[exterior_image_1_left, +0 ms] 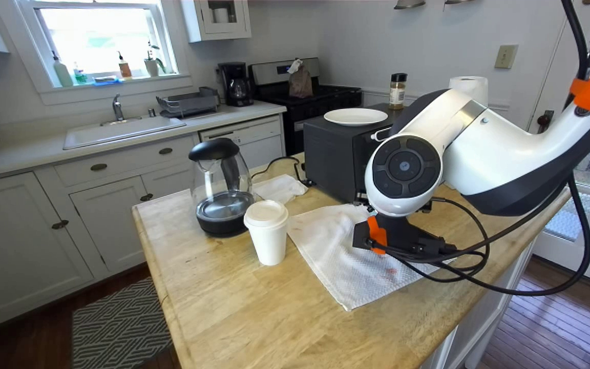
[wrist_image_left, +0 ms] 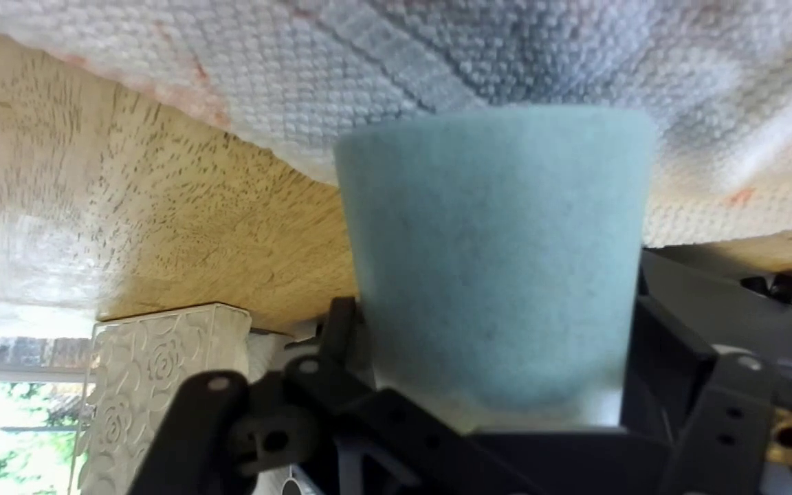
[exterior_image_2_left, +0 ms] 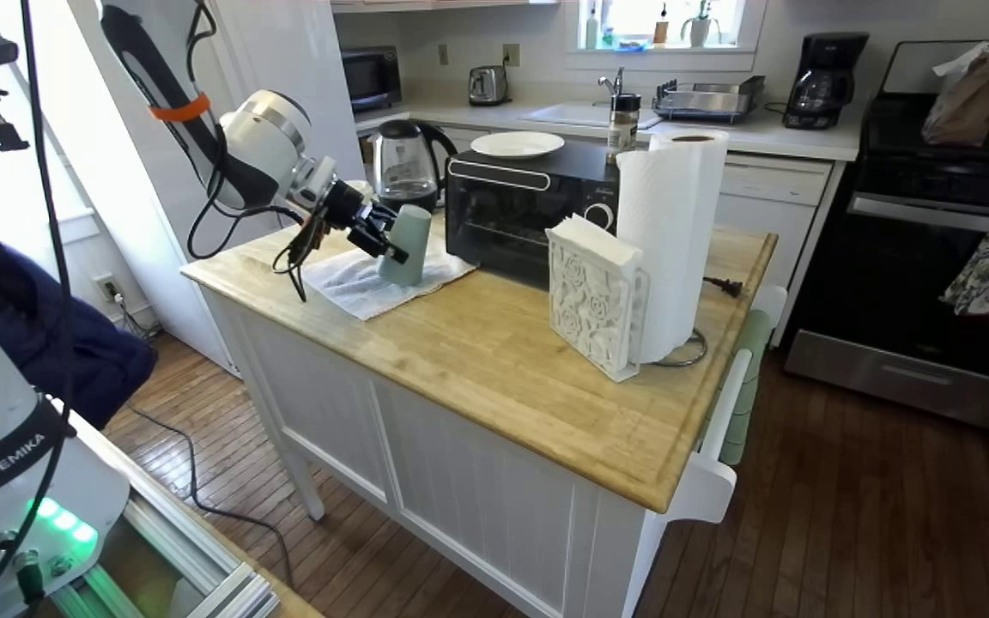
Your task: Flip the blue cup over on the towel
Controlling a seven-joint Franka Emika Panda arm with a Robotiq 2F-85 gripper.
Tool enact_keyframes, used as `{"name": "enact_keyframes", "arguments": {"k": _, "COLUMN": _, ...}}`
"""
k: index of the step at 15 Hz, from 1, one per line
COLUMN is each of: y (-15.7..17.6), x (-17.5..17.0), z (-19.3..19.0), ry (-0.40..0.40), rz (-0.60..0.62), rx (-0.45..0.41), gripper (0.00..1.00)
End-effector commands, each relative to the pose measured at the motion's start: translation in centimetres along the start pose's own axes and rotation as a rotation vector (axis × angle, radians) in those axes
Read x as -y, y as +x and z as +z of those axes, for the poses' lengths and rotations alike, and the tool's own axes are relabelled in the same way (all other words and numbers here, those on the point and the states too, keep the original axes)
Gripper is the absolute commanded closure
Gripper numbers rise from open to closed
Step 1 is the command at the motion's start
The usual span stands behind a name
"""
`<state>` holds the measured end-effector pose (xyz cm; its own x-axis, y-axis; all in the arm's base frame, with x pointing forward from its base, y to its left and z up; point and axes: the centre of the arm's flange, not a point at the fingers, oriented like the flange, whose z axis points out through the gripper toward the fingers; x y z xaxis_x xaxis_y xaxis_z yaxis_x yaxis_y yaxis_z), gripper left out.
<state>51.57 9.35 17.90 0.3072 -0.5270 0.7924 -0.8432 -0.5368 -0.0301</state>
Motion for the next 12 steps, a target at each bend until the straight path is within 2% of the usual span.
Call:
{"name": "enact_keyframes", "arguments": {"k": 1, "y": 0.0, "x": 0.1, "z": 0.6, "ry": 0.006, "rz": 0.014, "rx": -0.016, "gripper": 0.00}}
{"name": "enact_keyframes", "arguments": {"k": 4, "y": 0.4, "x": 0.1, "z": 0.5, "ry": 0.003, "rz": 0.015, "rx": -0.010, "gripper": 0.00}}
{"name": "enact_keyframes", "arguments": {"k": 12, "y": 4.4, "x": 0.1, "z": -2.7, "ry": -0.011, "rz": 0.008, "rx": 0.070, "gripper": 0.00}}
